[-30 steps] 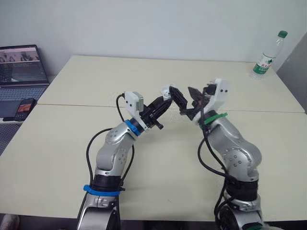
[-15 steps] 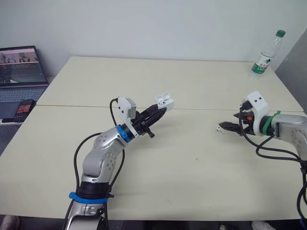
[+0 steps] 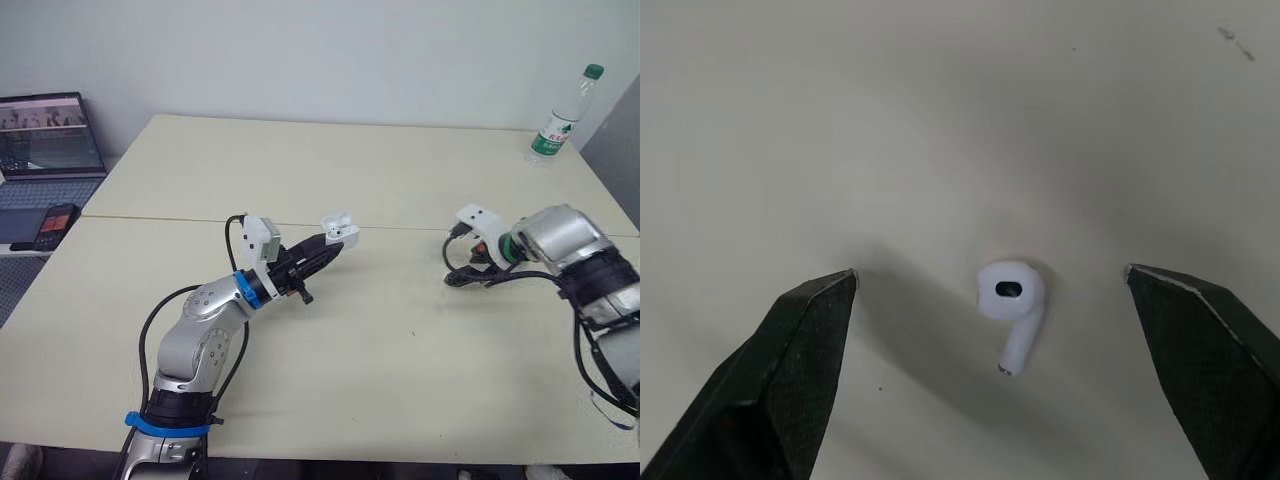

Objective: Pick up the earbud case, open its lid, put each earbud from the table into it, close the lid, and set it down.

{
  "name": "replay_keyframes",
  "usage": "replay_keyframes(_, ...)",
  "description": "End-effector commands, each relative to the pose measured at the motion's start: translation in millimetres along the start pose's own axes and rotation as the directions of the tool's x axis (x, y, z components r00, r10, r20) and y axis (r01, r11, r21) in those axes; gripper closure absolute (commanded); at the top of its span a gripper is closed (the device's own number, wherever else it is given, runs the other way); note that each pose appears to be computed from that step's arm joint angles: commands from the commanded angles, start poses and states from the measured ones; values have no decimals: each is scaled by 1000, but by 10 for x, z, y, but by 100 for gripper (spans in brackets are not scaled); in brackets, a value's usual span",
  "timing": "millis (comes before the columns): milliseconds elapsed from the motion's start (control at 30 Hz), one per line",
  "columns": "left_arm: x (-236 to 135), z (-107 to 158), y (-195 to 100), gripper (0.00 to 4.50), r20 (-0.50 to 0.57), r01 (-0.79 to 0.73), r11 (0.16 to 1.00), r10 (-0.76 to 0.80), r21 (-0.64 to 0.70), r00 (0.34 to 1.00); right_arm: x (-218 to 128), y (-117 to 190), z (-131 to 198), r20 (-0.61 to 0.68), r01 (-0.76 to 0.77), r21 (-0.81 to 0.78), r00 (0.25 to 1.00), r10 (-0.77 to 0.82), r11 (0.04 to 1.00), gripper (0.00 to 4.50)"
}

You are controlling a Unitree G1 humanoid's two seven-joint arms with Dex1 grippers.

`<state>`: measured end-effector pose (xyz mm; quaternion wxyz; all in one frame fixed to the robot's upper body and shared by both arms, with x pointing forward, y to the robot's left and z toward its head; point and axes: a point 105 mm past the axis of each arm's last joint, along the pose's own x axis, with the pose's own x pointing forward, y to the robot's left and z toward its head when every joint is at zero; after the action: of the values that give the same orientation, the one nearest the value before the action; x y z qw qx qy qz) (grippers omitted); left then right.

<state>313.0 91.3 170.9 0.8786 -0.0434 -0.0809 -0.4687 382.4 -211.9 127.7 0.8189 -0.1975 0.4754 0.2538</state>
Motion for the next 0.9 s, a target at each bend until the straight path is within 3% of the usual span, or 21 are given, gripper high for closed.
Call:
replay_keyframes(33,31,119,-91,373,46,18,1000,-19,25,999,-39,-23,37,-45,2,55,999,0,998,3)
replay_keyframes(333,6,77,-118,373,61,-15,1000,15,2,998,-31,13,43,-160,-8,127,987,29,992,3)
replay_keyframes(767,-97,50,-138,373,70,-81,997,82,-16,994,22,45,131,-181,2,214,983,38,977,3)
replay_keyframes(900,-126,42,-140,373,66,-90,996,92,-20,994,34,36,112,-191,7,212,981,34,977,130)
